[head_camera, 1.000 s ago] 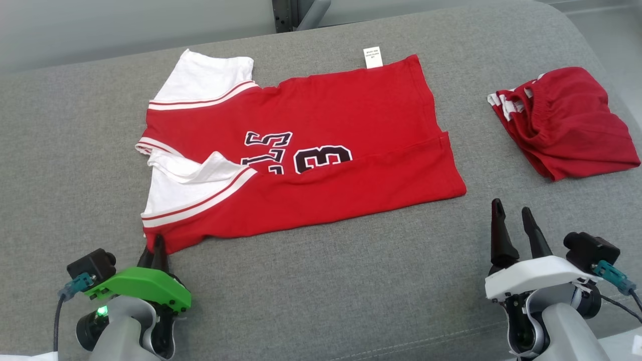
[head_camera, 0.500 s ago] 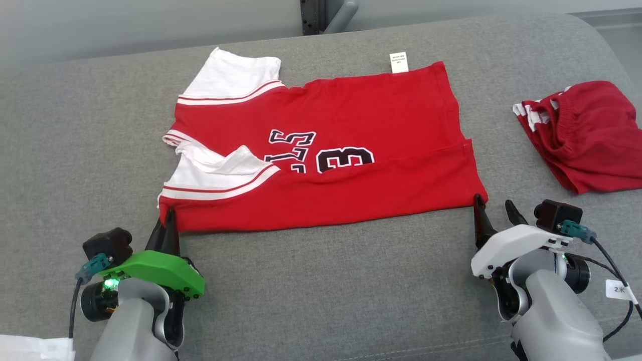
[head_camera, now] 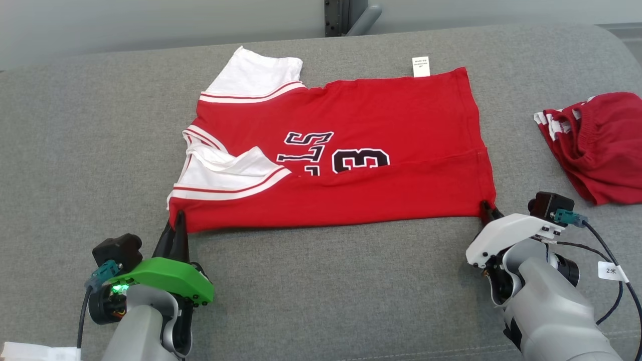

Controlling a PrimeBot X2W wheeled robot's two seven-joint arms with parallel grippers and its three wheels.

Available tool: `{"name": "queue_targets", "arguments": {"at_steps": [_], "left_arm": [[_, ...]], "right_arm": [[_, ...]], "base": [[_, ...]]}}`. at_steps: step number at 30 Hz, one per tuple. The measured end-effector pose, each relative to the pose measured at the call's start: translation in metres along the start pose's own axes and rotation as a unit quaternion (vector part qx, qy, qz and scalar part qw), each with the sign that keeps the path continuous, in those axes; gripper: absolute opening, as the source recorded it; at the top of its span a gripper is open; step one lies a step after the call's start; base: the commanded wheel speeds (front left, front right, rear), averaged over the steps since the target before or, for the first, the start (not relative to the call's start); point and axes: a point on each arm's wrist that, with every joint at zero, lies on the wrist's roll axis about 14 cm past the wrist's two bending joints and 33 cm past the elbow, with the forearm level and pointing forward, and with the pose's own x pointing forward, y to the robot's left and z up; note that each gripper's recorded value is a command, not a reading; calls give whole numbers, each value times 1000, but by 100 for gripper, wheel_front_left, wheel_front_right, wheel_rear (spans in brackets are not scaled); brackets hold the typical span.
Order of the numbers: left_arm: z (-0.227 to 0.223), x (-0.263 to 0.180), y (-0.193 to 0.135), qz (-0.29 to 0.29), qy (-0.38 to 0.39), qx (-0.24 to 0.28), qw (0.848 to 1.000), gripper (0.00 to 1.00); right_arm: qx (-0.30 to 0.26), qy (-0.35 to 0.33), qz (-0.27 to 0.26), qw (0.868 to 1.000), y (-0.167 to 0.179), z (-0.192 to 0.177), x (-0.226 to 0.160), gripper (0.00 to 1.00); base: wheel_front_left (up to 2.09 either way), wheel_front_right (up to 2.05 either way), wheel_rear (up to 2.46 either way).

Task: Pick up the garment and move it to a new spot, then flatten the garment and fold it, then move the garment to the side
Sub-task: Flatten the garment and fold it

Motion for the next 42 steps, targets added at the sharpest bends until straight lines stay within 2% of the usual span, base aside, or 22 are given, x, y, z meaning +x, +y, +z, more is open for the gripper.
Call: {"name": "queue_targets", "arguments": {"at_steps": [2, 9, 14, 21, 27, 36, 37, 38, 39, 40, 42], "left_arm": [[0, 0, 0, 0, -1, 0, 1000, 0], [8, -5, -3, -5, -15, 1, 1000, 0], [8, -18, 0, -6, -20, 3, 1000, 0], [-3, -51, 7, 5, -2, 5, 1000, 0], [-25, -82, 15, 27, 44, -1, 999, 0], [-44, -96, 16, 40, 89, -7, 995, 0], [-45, -96, 18, 45, 91, -7, 995, 24], [-45, -96, 18, 45, 91, -7, 995, 47], [-46, -96, 18, 46, 93, -7, 995, 100], [-47, -96, 19, 48, 95, -6, 994, 100], [-48, -96, 20, 50, 97, -6, 994, 100]], "right_arm": [[1, 1, -3, 1000, 0, -1, 1, 0], [23, -31, 2, 999, 5, 15, 1, 0], [47, -72, 1, 996, -2, 25, -14, 0], [68, -85, -4, 994, -19, 1, -54, 0], [81, -81, -14, 993, -33, -20, -83, 0], [84, -75, -17, 993, -37, -27, -93, 0], [84, -76, -17, 993, -37, -26, -94, 26], [84, -76, -17, 993, -37, -26, -94, 40], [83, -76, -17, 994, -37, -26, -94, 89], [81, -76, -17, 994, -38, -26, -94, 100], [78, -78, -21, 994, -41, -25, -95, 100]], "base": [[0, 0, 0], [0, 0, 0], [0, 0, 0], [0, 0, 0], [0, 0, 0], [0, 0, 0], [0, 0, 0], [0, 0, 0], [0, 0, 0], [0, 0, 0], [0, 0, 0]]}}
